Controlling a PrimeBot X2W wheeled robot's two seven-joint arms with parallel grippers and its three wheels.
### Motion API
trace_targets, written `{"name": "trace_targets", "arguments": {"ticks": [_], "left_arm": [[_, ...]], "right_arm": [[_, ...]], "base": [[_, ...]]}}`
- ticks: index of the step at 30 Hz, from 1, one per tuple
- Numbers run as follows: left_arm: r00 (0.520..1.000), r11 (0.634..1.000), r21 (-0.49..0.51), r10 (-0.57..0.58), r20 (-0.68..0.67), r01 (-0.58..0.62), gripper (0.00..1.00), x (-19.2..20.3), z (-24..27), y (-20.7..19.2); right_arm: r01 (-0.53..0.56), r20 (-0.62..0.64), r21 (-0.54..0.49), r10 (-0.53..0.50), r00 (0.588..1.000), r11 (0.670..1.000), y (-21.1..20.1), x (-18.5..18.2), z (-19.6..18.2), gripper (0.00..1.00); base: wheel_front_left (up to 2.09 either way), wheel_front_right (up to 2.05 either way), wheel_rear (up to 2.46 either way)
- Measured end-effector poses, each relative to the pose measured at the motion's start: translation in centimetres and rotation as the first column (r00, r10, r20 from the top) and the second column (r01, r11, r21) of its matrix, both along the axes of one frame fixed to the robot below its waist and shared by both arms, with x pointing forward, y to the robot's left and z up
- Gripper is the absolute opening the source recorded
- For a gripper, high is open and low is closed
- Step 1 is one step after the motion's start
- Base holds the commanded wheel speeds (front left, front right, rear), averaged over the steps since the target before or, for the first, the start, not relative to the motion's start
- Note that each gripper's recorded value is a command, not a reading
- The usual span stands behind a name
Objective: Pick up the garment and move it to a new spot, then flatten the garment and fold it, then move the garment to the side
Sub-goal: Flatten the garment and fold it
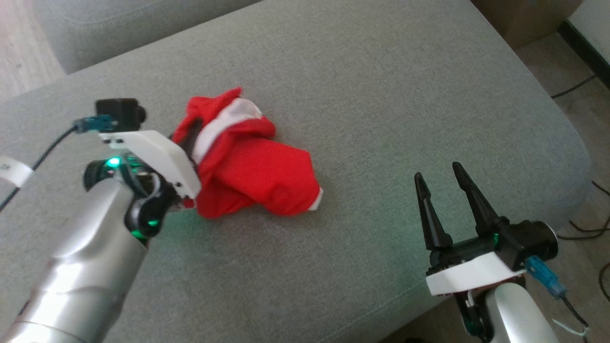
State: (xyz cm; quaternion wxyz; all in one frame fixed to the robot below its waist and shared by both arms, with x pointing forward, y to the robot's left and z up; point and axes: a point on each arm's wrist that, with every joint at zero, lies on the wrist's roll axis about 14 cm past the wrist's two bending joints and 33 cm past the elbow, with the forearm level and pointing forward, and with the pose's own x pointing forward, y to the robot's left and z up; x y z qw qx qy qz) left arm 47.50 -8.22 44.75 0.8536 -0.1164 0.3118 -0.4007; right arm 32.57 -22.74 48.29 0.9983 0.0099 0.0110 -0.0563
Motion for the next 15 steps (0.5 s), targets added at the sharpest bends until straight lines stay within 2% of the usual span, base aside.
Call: {"name": "trace_targets", "arguments": {"ticks": [4, 5, 6, 7, 8, 9, 10, 15], "left_arm": [[0.996, 0.996, 0.044, 0.082, -0.023, -0.081, 0.0, 1.7, -1.7, 1.9], [0.995, 0.993, 0.059, 0.101, -0.024, -0.099, 0.07, 2.0, -2.2, 2.4], [0.993, 0.99, 0.072, 0.119, -0.021, -0.117, 0.26, 2.3, -2.6, 2.9], [0.99, 0.988, 0.08, 0.137, -0.015, -0.136, 0.32, 2.7, -2.8, 3.3], [0.988, 0.985, 0.081, 0.151, -0.005, -0.15, 0.44, 3.0, -2.8, 3.6], [0.986, 0.983, 0.081, 0.167, 0.008, -0.167, 0.88, 3.4, -2.8, 3.9], [0.982, 0.979, 0.072, 0.189, 0.024, -0.19, 1.0, 3.8, -2.5, 4.2], [0.941, 0.951, 0.049, 0.293, 0.171, -0.305, 1.0, 6.2, -0.9, 6.6]], "right_arm": [[-0.004, -0.008, -0.002, 0.004, 1.0, 1.0, 0.0, 0.3, -0.2, 1.0], [-0.005, -0.007, -0.002, 0.005, 1.0, 1.0, 0.1, 0.5, -0.2, 1.0], [-0.006, -0.006, 0.001, 0.006, 1.0, 1.0, 0.1, 0.6, -0.1, 1.0], [-0.006, -0.005, 0.003, 0.006, 1.0, 1.0, 0.1, 0.7, -0.1, 1.0], [-0.008, -0.007, 0.003, 0.008, 1.0, 1.0, 0.1, 0.7, -0.2, 1.0], [-0.01, -0.008, 0.003, 0.01, 1.0, 1.0, 0.2, 0.8, -0.2, 1.0], [-0.012, -0.009, 0.004, 0.012, 1.0, 1.0, 0.2, 0.8, -0.3, 1.0], [-0.029, -0.004, 0.007, 0.029, 1.0, 1.0, 0.7, 1.2, -0.2, 1.0]], "base": [[0.0, 0.0, 0.0], [0.0, 0.0, 0.0], [0.0, 0.0, 0.0], [0.0, 0.0, 0.0], [0.0, 0.0, 0.0], [0.0, 0.0, 0.0], [0.0, 0.0, 0.0], [0.0, 0.0, 0.0]]}}
